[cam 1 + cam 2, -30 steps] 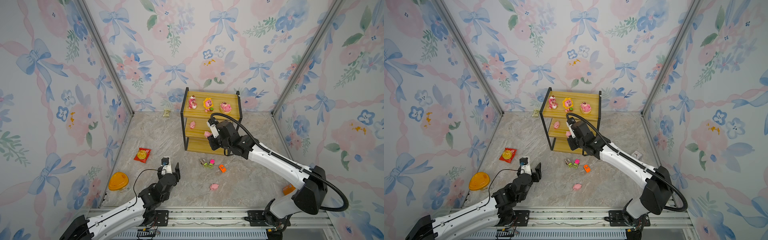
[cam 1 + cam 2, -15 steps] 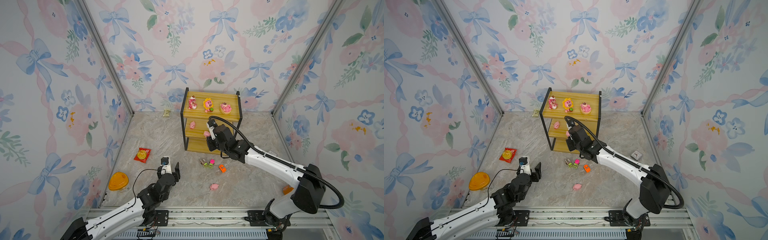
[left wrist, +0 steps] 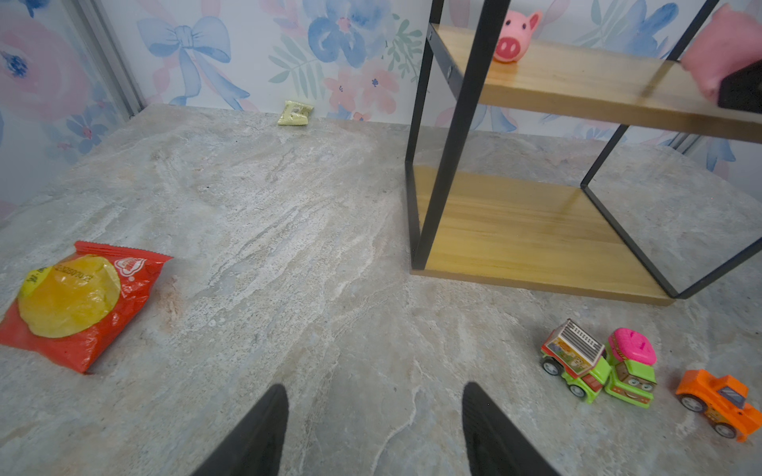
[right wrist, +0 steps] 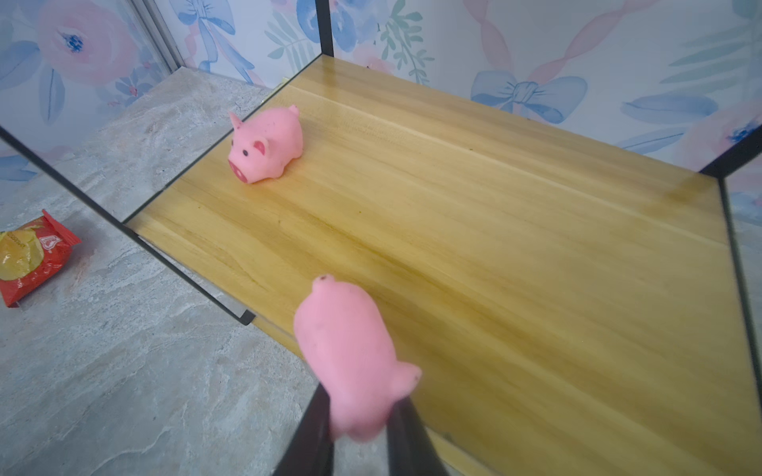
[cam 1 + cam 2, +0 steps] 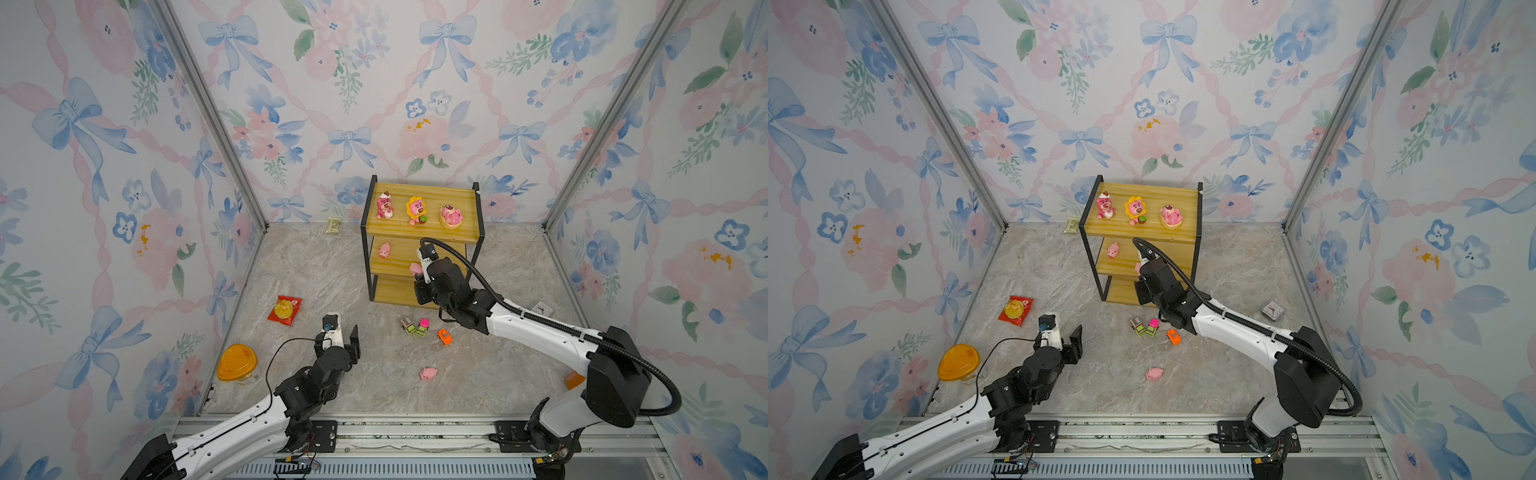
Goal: Place and organize the plastic toys onto the shelf
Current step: 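Lift the held pig with the right gripper up to the middle shelf, then move the held pig across the middle shelf beside the other pig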
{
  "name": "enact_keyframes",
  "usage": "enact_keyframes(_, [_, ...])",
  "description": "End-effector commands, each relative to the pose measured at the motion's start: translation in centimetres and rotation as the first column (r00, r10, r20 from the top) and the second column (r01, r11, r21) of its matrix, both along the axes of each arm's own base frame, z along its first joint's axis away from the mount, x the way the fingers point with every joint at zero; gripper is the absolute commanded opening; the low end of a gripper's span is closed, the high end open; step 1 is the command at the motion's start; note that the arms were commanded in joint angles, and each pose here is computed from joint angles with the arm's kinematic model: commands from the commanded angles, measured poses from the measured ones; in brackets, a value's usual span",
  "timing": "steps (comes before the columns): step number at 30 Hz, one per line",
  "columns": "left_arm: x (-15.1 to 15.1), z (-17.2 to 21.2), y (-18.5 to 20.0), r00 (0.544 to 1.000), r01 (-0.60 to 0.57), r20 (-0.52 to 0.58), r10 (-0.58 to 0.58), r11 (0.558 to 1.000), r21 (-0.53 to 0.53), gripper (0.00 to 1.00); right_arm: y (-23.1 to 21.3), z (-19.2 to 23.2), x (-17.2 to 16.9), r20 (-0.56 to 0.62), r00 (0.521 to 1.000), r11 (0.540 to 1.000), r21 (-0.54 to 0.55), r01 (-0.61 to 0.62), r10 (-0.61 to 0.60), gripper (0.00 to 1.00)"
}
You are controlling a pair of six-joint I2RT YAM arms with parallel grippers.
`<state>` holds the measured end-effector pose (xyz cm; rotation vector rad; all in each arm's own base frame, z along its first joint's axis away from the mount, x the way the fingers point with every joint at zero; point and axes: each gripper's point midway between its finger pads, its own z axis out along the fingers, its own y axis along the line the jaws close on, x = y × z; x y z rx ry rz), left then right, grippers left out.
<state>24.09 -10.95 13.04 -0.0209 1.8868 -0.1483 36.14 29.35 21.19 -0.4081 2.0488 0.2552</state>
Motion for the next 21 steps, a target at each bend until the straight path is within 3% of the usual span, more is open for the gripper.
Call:
enact_keyframes(1, [0.09, 0.09, 0.03, 1.0, 0.003, -0.003, -0.003, 1.0, 0.01, 0.68, 0.3, 0.73, 0.26, 0.025, 0.999, 0.999, 0.047, 0.023, -0.024, 0.23])
enact_keyframes(15, [0.03, 0.0, 0.01, 1.0, 0.011, -0.003, -0.011, 1.0, 0.017, 0.68, 0.81, 0.42, 0.72, -0.027, 0.994, 0.972, 0.207, 0.109, -0.106, 0.23])
enact_keyframes(21, [-0.05, 0.14, 0.0, 1.0, 0.022, -0.001, -0.022, 0.999, 0.026, 0.68, 1.16, 0.37, 0.44, 0.012, 0.987, 0.97, 0.189, 0.155, -0.16, 0.23])
